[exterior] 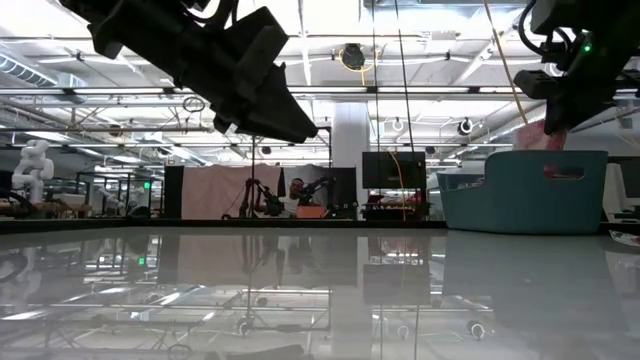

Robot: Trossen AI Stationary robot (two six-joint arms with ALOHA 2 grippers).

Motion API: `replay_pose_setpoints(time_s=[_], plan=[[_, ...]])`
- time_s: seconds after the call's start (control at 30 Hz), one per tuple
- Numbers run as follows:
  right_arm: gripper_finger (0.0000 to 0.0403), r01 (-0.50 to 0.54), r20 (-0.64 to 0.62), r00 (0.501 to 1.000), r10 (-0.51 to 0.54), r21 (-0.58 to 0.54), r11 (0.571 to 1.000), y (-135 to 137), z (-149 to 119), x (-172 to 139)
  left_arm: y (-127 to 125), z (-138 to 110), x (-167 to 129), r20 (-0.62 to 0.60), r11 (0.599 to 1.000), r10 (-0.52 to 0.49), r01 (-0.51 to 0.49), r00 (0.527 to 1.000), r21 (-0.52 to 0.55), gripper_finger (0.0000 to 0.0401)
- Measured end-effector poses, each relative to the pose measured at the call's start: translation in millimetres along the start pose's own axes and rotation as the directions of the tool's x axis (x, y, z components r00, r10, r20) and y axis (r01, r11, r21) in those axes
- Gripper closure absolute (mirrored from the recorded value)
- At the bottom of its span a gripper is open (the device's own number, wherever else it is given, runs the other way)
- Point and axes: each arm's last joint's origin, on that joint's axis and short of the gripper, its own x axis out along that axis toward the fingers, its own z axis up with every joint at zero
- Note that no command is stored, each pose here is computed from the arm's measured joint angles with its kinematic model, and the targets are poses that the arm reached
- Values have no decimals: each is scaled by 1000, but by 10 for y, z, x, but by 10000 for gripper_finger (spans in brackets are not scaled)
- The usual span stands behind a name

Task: Sort popcorn bags into baskets
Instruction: Put the red popcorn bag into the blue bin

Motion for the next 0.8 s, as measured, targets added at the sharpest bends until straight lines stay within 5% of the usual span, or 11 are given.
replay_pose_setpoints(time_s=[0.8], plan=[[225, 45, -12, 999, -47, -154, 987, -36, 118, -17, -6, 15, 1, 14, 1000, -6, 6, 1000, -18, 244]])
